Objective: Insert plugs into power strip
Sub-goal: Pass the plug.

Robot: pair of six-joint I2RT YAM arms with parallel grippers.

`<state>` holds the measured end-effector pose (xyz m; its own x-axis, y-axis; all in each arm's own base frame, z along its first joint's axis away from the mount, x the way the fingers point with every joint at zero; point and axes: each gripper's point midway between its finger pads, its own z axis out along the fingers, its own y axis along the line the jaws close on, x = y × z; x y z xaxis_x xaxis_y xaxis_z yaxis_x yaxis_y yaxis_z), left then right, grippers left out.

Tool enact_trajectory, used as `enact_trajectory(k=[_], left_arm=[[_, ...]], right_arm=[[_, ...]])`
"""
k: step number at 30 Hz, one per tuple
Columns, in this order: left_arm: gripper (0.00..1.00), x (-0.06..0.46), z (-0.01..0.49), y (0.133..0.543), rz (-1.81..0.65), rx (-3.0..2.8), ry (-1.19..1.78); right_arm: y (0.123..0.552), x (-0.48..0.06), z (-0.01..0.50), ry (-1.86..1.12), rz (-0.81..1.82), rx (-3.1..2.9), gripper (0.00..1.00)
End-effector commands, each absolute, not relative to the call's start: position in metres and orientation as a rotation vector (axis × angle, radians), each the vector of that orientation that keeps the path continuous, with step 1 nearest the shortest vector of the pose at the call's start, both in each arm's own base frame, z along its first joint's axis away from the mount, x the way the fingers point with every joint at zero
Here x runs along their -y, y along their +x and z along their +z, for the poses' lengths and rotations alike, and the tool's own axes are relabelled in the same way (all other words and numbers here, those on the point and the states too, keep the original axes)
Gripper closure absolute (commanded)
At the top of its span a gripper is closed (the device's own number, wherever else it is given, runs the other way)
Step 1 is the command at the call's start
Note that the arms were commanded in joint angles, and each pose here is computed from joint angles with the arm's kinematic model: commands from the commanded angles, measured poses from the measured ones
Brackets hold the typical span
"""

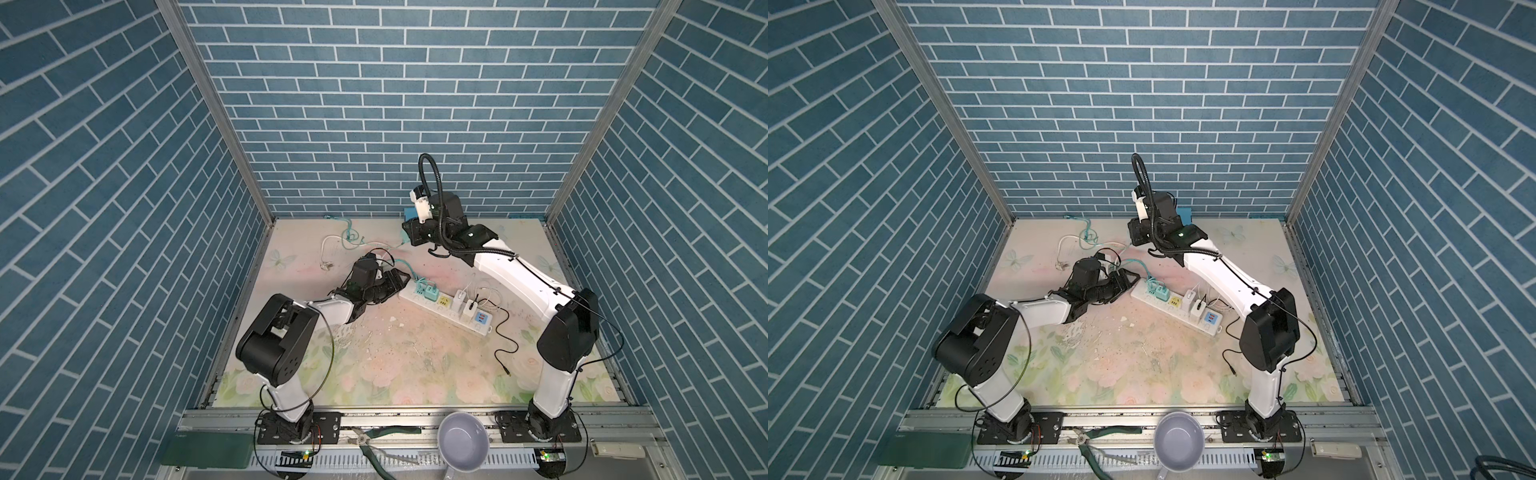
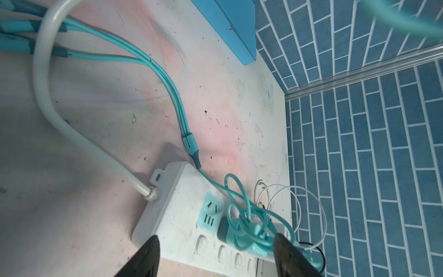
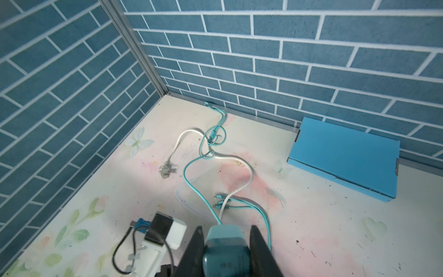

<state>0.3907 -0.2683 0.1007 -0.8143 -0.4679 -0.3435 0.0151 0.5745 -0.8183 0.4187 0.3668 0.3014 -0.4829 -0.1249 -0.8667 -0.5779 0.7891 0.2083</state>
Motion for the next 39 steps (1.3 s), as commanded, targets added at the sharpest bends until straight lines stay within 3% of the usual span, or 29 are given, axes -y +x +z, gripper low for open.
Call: enact_trajectory(k=[1, 10, 14, 24, 30, 39], left_arm=[[0.24, 0.271, 0.139, 0.419, -1.28, -2.091, -0.361], [0.22, 0.267, 0.15, 0.439, -1.482, -1.943, -0.388], [0.26, 0.264, 0.15, 0.43, -1.534, -1.926, -0.368], [0.25, 0.262, 0.168, 0.384, -1.757, -1.79, -0.251], [0.25, 0.27, 0.202, 0.394, -1.759, -1.698, -0.158], [0.23, 0.247, 0.182, 0.416, -1.677, -1.703, -0.252]], right_arm=[[0.413, -0.359, 0.316, -0.446, 0.646, -2.006, 1.0], [0.409, -0.356, 0.297, -0.407, 0.672, -2.033, 1.0], [0.411, -0.355, 0.295, -0.4, 0.663, -2.03, 1.0], [0.422, -0.361, 0.298, -0.395, 0.668, -2.017, 1.0], [0.42, -0.358, 0.289, -0.368, 0.674, -2.042, 1.0], [0.419, -0.371, 0.261, -0.359, 0.756, -2.091, 1.0]])
